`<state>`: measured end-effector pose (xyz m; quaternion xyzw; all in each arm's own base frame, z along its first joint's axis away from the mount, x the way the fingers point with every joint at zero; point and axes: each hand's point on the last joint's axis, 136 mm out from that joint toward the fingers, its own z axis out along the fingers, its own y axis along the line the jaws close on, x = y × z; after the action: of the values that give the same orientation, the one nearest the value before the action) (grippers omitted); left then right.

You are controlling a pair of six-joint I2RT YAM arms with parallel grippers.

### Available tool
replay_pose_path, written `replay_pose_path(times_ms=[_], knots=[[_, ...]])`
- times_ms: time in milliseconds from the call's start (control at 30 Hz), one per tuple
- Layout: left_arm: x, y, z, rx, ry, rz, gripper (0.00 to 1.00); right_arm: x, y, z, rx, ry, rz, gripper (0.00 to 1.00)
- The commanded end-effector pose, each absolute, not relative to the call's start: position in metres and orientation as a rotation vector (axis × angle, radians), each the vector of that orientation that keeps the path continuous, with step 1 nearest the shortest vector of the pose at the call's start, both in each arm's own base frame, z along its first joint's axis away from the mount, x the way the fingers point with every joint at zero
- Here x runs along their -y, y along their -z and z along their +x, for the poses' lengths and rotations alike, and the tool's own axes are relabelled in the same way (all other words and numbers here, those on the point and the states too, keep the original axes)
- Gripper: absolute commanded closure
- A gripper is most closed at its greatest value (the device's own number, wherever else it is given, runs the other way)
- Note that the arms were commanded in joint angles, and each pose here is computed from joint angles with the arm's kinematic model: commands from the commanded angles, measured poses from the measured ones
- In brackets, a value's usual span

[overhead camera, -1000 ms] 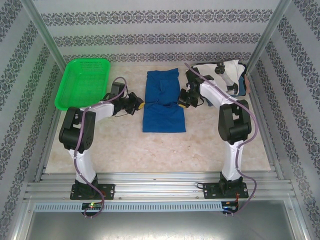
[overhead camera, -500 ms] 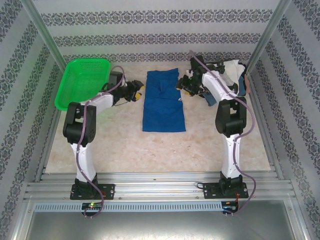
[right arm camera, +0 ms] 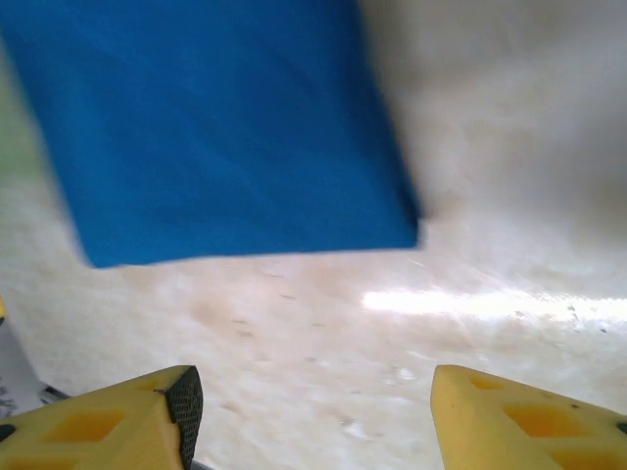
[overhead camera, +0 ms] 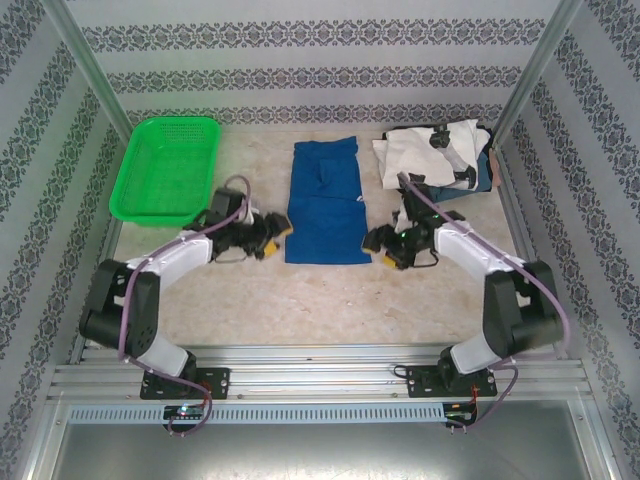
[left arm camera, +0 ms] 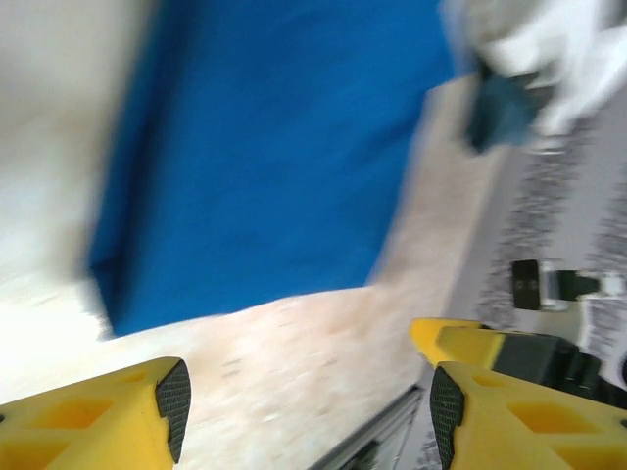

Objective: Fold and stack the t-shirts

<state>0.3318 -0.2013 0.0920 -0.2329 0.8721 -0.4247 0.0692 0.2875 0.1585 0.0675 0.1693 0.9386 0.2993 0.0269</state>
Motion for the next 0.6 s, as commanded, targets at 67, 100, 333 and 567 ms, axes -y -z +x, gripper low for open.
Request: replay_pose_path(times_ms=[67, 100, 333, 567], knots=[[0.216, -0.075, 0.345, -2.569, 1.352, -0.735, 0.32, -0.174, -0.066, 0.316, -2.795, -1.034, 0.469, 0.37], [0.219, -0.070, 0.346, -2.582, 1.341, -0.738, 0.31, -0.173, -0.061, 0.317, -2.809, -1.024, 0.476, 0.38], [0.231, -0.041, 0.361, -2.635, 1.301, -0.790, 0.35, -0.174, -0.041, 0.336, -2.850, -0.968, 0.497, 0.43], [0.236, -0.035, 0.370, -2.640, 1.285, -0.781, 0.65, -0.182, -0.026, 0.349, -2.901, -0.954, 0.505, 0.66]])
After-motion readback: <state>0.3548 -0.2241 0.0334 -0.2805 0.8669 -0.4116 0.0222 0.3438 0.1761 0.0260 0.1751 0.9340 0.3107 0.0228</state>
